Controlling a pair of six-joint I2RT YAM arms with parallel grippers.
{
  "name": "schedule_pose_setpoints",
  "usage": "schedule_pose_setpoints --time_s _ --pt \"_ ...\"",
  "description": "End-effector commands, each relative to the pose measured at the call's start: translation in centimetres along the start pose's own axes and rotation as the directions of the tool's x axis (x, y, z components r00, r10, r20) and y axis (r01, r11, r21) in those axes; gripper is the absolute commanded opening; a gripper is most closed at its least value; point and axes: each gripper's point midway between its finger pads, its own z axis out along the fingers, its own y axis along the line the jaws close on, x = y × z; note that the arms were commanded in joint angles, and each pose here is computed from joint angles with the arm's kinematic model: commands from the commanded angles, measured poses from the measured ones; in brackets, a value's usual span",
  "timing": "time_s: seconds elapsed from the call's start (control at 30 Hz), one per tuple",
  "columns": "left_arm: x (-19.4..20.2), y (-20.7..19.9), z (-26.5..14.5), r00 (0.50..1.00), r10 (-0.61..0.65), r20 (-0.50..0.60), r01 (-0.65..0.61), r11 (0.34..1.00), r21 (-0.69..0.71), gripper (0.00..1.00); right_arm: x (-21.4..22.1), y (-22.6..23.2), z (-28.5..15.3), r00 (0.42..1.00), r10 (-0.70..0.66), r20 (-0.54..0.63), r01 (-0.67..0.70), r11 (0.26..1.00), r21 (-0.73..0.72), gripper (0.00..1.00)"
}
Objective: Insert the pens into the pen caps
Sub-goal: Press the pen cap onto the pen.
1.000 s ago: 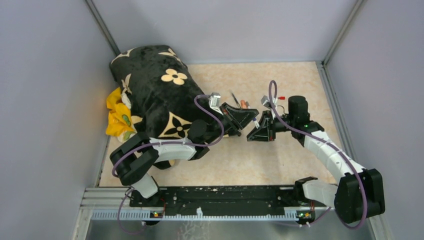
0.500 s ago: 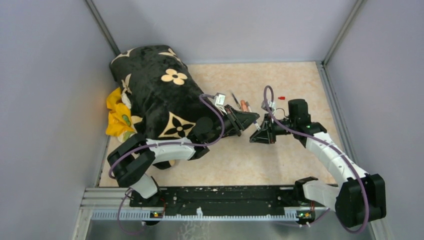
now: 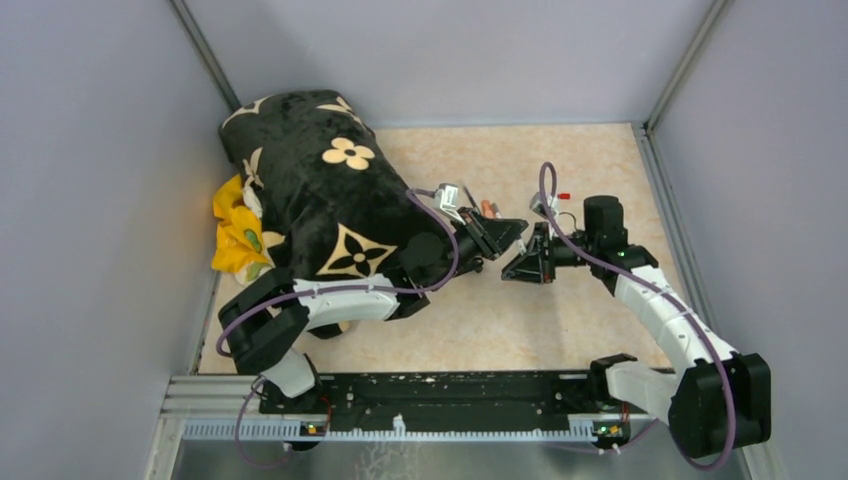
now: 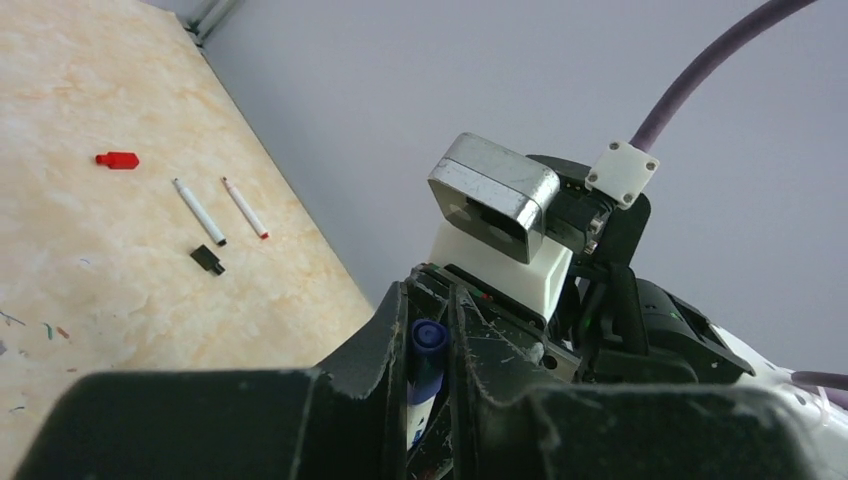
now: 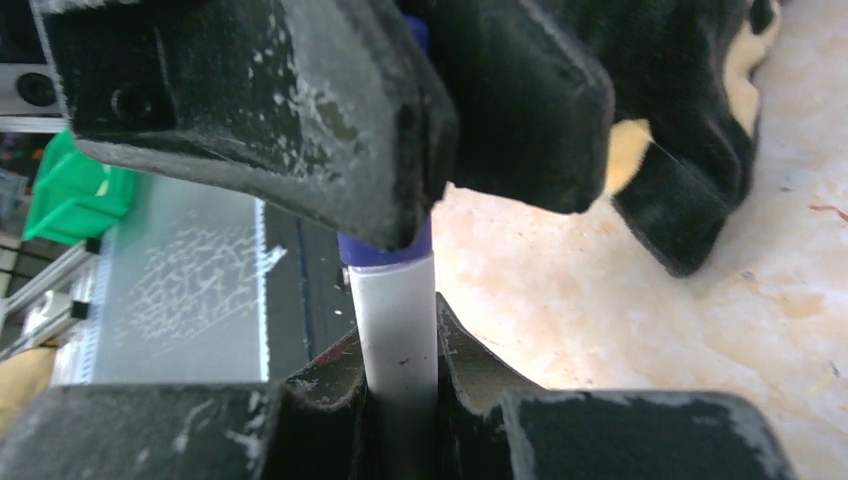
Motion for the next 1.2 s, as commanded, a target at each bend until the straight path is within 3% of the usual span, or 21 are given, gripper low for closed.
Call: schedule_pose_setpoints --time_s 0.0,0.1,0.27,0.43,0.53,0.6,0.7,0.87,1.03,1.17 --pt "19.9 -1.1 -11.3 0.701 -0.041 -0.712 0.072 0.997 0.014 0.00 -10.1 0.1 -1.0 0.914 -0.337 0.227 0.333 0.941 0.059 0.00" --pt "19.8 -2.7 -12.9 0.656 -0.046 -0.753 0.185 0.977 0.102 0.00 -10.2 0.6 -1.4 0.910 -0.339 0.239 0.342 0.939 0.032 0.00" --pt "19.9 -2.8 -15.3 0.602 -0.036 -0.797 0.229 0.965 0.129 0.00 -11.2 -2.1 -2.7 0.916 -0.321 0.240 0.281 0.941 0.189 0.00" --pt "20.5 -4.1 -16.5 0.533 -0.007 -0.846 0.305 0.934 0.185 0.00 -10.8 0.8 -2.5 0.907 -0.305 0.291 0.315 0.949 0.015 0.00" --pt "21.1 -2.9 -16.3 0.522 -0.006 -0.853 0.252 0.956 0.147 0.00 -10.6 -0.7 -2.5 0.914 -0.318 0.253 0.305 0.948 0.090 0.00" --pt "21.1 -2.1 -15.5 0.541 -0.012 -0.841 0.196 0.974 0.112 0.00 -10.7 -2.0 -2.7 0.918 -0.319 0.234 0.286 0.944 0.166 0.00" --pt "20.3 -1.4 -13.7 0.609 -0.035 -0.792 0.144 0.987 0.067 0.00 -10.3 -3.2 -2.6 0.927 -0.311 0.208 0.264 0.938 0.225 0.00" --pt "18.1 -1.7 -10.9 0.737 -0.055 -0.674 0.129 0.990 0.060 0.00 -8.8 -1.2 -1.3 0.922 -0.336 0.192 0.323 0.941 0.097 0.00" --pt "15.6 -2.8 -9.8 0.797 -0.022 -0.604 0.123 0.984 0.128 0.00 -7.7 -0.1 -0.7 0.922 -0.345 0.179 0.345 0.938 0.028 0.00" --pt "14.0 -3.5 -9.7 0.827 0.011 -0.562 0.104 0.979 0.172 0.14 -7.3 0.2 -0.6 0.924 -0.339 0.179 0.345 0.939 -0.001 0.00"
